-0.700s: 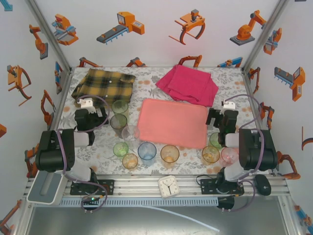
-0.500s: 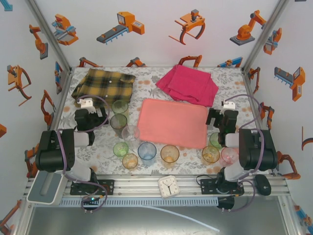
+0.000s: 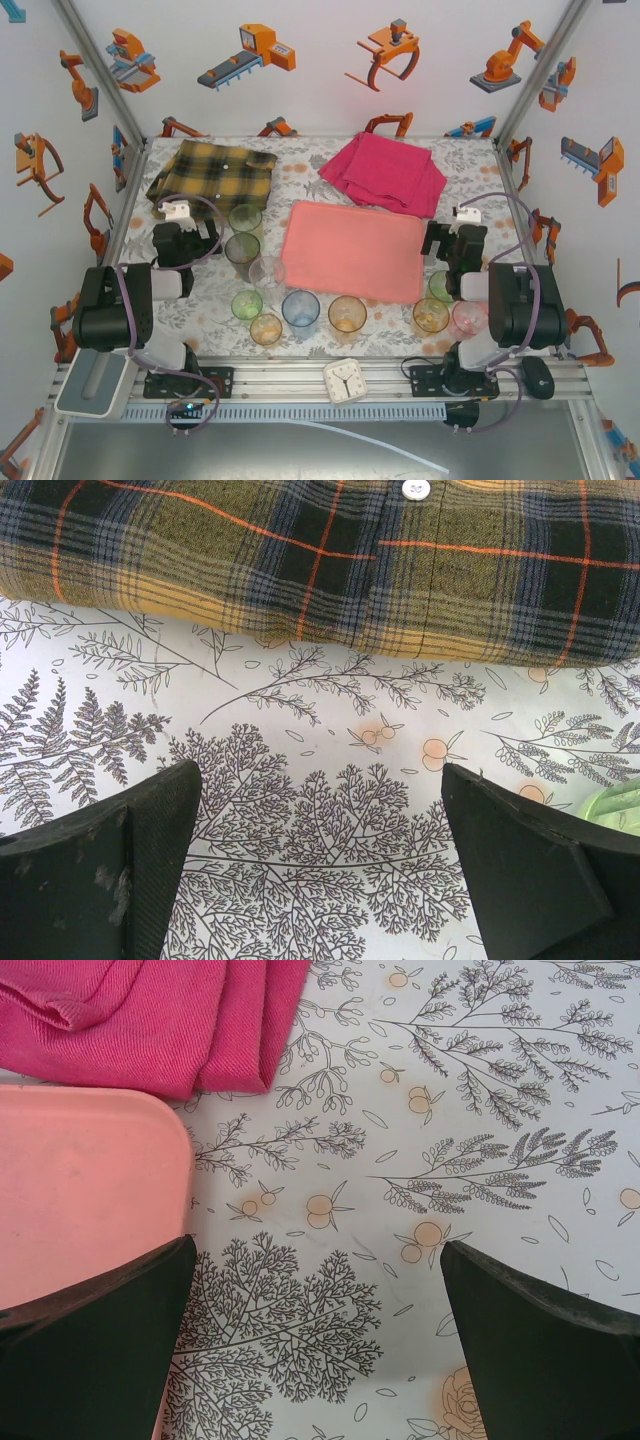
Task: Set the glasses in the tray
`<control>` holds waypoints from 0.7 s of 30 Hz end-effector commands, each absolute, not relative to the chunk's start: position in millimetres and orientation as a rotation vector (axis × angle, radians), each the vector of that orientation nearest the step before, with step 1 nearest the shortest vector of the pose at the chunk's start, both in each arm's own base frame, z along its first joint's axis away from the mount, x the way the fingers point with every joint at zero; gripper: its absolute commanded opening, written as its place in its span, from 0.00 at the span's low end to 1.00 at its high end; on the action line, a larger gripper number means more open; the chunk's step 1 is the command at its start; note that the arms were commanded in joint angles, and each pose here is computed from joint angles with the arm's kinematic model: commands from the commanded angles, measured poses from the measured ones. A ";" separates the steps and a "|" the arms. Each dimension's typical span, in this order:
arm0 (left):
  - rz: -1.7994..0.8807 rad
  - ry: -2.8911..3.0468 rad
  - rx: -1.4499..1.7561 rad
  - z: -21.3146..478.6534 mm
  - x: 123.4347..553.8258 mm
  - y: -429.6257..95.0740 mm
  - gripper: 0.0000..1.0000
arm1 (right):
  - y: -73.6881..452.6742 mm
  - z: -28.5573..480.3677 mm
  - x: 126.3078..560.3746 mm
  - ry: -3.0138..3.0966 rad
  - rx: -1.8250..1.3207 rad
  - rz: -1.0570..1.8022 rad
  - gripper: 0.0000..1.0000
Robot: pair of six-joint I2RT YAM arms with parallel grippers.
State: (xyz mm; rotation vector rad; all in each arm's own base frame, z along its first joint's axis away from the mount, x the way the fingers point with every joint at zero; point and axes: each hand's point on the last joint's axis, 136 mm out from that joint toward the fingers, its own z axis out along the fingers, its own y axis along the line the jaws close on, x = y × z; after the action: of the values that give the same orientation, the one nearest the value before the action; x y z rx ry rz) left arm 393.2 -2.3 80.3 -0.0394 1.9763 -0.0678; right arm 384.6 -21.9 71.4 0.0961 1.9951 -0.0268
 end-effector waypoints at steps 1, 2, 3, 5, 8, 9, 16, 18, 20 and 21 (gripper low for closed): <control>-0.054 1.957 -0.024 88.6 398.4 -3.2 0.97 | -20.9 88.3 395.3 1.940 0.078 -0.032 0.99; -0.055 1.958 -0.023 88.1 398.3 -3.6 0.97 | -21.2 88.0 395.1 1.941 0.080 -0.032 0.99; -0.055 1.958 -0.024 88.1 398.4 -3.6 0.97 | -21.1 88.3 395.2 1.940 0.080 -0.032 0.99; -0.055 1.957 -0.023 88.6 398.4 -3.6 0.97 | -21.2 88.3 395.3 1.939 0.079 -0.033 0.99; -0.054 1.959 -0.025 87.7 398.3 -3.2 0.97 | -20.9 88.2 395.2 1.940 0.079 -0.032 0.99; -0.054 1.956 -0.023 89.0 398.5 -3.3 0.97 | -20.9 88.2 395.1 1.940 0.079 -0.031 0.99; -0.053 1.956 -0.023 88.6 398.1 -3.2 0.97 | -21.0 88.2 395.2 1.940 0.080 -0.030 0.99; -0.055 1.950 -0.024 90.4 398.4 -3.0 0.97 | -22.8 88.8 395.7 1.938 0.093 -0.037 0.99; -0.040 1.963 -0.042 93.7 399.3 0.0 0.97 | -24.4 88.9 395.4 1.938 0.099 -0.045 0.99; -0.032 1.969 -0.051 96.3 400.2 1.7 0.97 | -27.0 88.8 394.5 1.936 0.112 -0.057 0.99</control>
State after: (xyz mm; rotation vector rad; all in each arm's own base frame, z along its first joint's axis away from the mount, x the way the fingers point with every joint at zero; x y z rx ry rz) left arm 392.6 -0.8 78.8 -0.0457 1.9899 -0.0592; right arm 384.6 -22.3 71.4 0.0979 1.9950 -0.0288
